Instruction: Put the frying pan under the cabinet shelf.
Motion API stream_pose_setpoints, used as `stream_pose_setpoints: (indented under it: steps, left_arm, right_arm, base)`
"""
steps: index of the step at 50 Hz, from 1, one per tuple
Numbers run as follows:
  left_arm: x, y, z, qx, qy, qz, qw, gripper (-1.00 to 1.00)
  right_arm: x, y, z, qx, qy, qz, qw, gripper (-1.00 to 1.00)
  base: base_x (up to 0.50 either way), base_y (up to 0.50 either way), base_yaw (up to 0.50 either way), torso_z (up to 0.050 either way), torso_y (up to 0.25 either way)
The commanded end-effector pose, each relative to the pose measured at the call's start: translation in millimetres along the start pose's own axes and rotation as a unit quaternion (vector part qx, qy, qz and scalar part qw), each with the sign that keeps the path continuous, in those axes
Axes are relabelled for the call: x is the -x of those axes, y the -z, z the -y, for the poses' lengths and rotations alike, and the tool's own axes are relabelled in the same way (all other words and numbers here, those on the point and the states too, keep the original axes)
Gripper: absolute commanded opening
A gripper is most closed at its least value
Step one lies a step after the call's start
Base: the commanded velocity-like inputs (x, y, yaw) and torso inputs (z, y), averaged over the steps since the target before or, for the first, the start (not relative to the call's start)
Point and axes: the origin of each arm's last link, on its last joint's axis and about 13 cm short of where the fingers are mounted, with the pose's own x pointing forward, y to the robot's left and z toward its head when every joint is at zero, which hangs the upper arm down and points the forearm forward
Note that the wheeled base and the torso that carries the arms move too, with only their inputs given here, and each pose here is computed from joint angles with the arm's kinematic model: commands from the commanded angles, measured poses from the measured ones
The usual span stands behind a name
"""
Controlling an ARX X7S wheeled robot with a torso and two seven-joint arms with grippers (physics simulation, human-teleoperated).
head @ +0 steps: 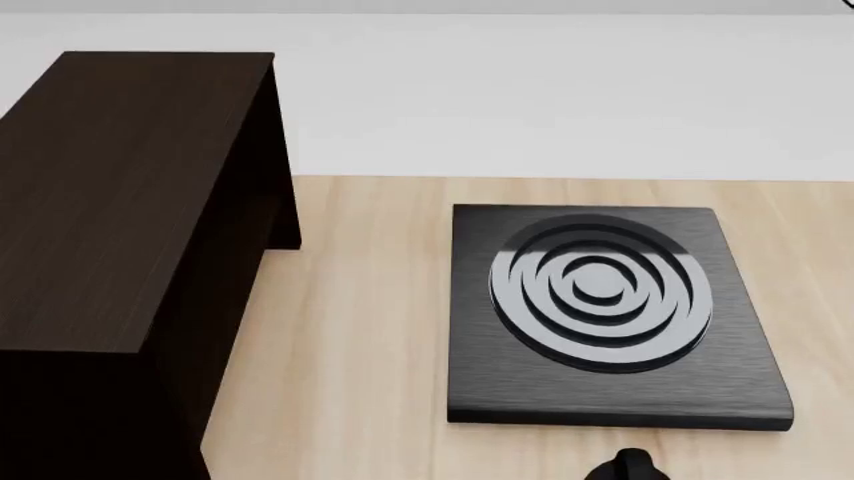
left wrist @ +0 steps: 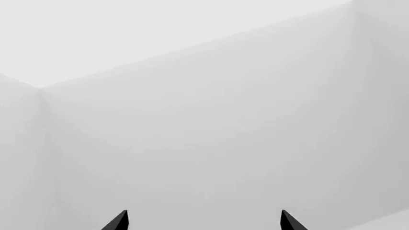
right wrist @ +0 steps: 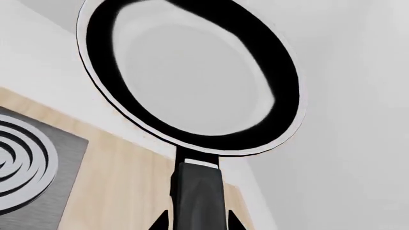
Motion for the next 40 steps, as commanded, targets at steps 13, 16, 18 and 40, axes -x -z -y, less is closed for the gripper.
stream_pose_setpoints:
  steps: [13,16,18,40]
  left_arm:
    - [2,-7,-6.4,0.000,-0.010,0.017,1.000,1.00]
    - [3,-9,-7.2,-0.001,-0.010,0.018,1.000,1.00]
    - [3,-9,-7.7,-0.001,-0.011,0.018,1.000,1.00]
    - [7,-18,-11.7,-0.014,-0.028,0.038,0.999,1.00]
  right_arm:
    - [-3,-48,8.5,0.031,0.038,0.061,0.997,-1.00]
    - [-4,-53,7.9,0.037,0.034,0.067,0.997,-1.00]
    - [-5,-55,7.6,0.038,0.032,0.069,0.996,-1.00]
    - [-8,-75,-0.5,0.056,0.013,0.097,0.994,-1.00]
  base:
    - [0.00,0.00,0.00,0.001,0.002]
    - [0.00,0.00,0.00,0.000,0.000]
    - [0.00,0.00,0.00,0.000,0.005]
    - [0.00,0.00,0.00,0.004,-0.043]
